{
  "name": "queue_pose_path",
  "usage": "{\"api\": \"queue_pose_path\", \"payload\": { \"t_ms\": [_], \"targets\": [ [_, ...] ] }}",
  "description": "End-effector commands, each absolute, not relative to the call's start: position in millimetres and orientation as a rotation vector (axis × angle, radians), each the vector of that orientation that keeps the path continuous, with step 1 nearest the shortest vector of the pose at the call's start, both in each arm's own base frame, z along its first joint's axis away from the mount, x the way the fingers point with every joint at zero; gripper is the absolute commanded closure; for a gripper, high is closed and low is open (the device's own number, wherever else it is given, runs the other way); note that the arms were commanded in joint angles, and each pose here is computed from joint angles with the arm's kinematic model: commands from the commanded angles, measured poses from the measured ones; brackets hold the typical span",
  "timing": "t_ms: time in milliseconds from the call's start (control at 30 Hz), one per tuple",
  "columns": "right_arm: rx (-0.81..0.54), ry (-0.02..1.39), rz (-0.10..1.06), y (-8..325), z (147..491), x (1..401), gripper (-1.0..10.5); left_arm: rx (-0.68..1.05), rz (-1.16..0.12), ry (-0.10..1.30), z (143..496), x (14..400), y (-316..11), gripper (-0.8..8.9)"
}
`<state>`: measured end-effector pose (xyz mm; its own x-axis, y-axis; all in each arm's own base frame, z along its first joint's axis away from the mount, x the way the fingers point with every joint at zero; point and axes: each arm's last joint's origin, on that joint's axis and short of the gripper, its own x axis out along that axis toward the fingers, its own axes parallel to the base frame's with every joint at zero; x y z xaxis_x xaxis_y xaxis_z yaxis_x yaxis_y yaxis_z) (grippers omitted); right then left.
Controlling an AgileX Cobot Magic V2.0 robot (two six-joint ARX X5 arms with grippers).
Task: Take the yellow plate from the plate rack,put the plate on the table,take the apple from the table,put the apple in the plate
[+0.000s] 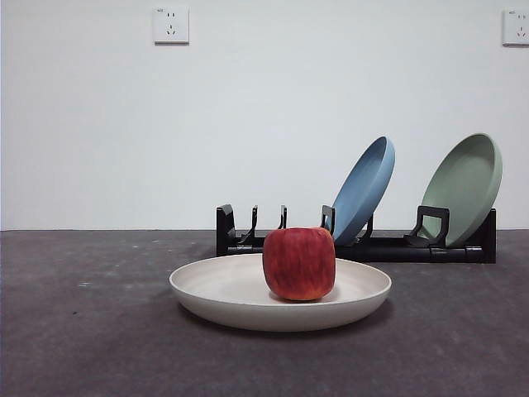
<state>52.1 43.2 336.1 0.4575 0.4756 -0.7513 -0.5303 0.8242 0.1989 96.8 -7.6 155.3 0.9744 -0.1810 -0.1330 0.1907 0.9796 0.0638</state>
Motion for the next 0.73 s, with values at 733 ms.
{"api": "queue_pose_path", "payload": {
  "t_ms": [733],
  "targets": [
    [-0.062, 0.901, 0.618, 43.2, 335.6, 52.0, 9.5, 0.038, -0.170, 0.168, 147.9, 95.8, -6.9, 8.17]
  ]
}}
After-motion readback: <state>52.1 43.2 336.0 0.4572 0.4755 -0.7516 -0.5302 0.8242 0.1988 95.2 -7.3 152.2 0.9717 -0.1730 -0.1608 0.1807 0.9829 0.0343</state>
